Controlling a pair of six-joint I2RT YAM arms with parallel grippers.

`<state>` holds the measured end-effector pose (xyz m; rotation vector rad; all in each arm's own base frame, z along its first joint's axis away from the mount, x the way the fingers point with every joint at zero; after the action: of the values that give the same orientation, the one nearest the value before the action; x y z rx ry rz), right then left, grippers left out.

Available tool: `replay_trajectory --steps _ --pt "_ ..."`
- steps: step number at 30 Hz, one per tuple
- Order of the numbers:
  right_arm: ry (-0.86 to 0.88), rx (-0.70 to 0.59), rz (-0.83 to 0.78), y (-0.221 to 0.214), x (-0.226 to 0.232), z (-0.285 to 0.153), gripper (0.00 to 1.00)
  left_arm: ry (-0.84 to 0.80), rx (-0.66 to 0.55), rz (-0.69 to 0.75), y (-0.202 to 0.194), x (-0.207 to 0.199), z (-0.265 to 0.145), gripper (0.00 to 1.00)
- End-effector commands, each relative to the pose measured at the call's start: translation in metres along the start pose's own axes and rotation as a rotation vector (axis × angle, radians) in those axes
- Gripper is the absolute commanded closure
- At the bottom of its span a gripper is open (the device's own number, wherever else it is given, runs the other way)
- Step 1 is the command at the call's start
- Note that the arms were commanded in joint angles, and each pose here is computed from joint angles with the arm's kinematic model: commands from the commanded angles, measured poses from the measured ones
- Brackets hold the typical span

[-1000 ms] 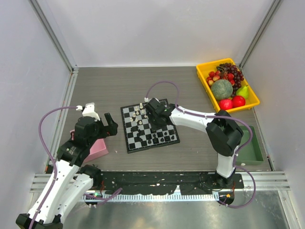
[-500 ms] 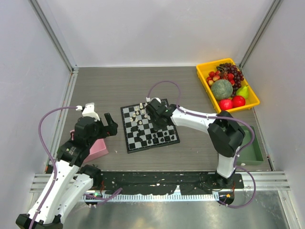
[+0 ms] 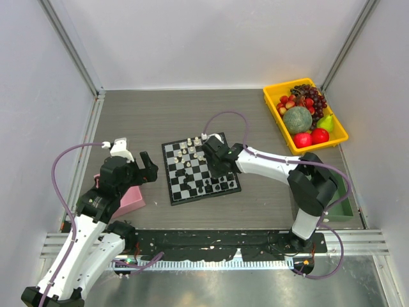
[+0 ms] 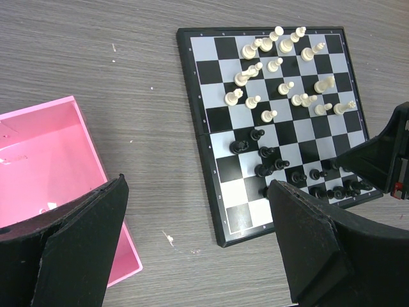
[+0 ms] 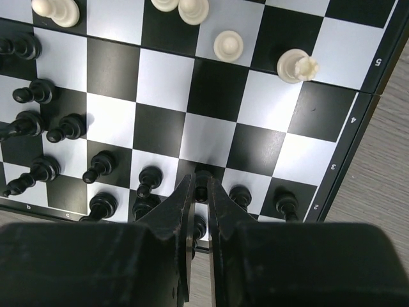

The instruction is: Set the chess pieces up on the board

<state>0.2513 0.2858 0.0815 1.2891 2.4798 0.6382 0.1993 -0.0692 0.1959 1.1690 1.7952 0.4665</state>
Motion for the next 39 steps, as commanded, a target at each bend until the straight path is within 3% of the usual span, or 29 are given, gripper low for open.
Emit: replay_trajectory --steps 1,22,28,39 --pt "0.016 -0.055 0.029 0.007 0.001 -0.013 0.86 -0.017 -0.042 0.008 0.012 -0.006 -0.004 0.01" --pt "0.041 -0.051 0.03 0.001 0.009 -0.009 0.85 -0.012 -0.03 0.009 0.009 -0.005 0.0 0.0" --pt "0.042 -0.059 0.028 0.003 0.012 -0.011 0.75 -0.013 -0.015 0.01 0.006 -0.005 0.002 0.01" --pt "-0.007 -0.155 -0.002 0.044 0.006 -0.04 0.61 -0.019 -0.03 0.007 0.007 -0.004 -0.001 0.0"
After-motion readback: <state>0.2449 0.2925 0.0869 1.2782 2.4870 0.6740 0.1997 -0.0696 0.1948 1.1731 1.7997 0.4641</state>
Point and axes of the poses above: each gripper's point midway between its finger pads, its own z axis out along the fingers, its own x axis along the line the jaws close on, y = z × x, the point moved 3 cm from there along -z, back along the fingers, and after that the axes turned 14 degrees about -z, right-handed, at the moved point
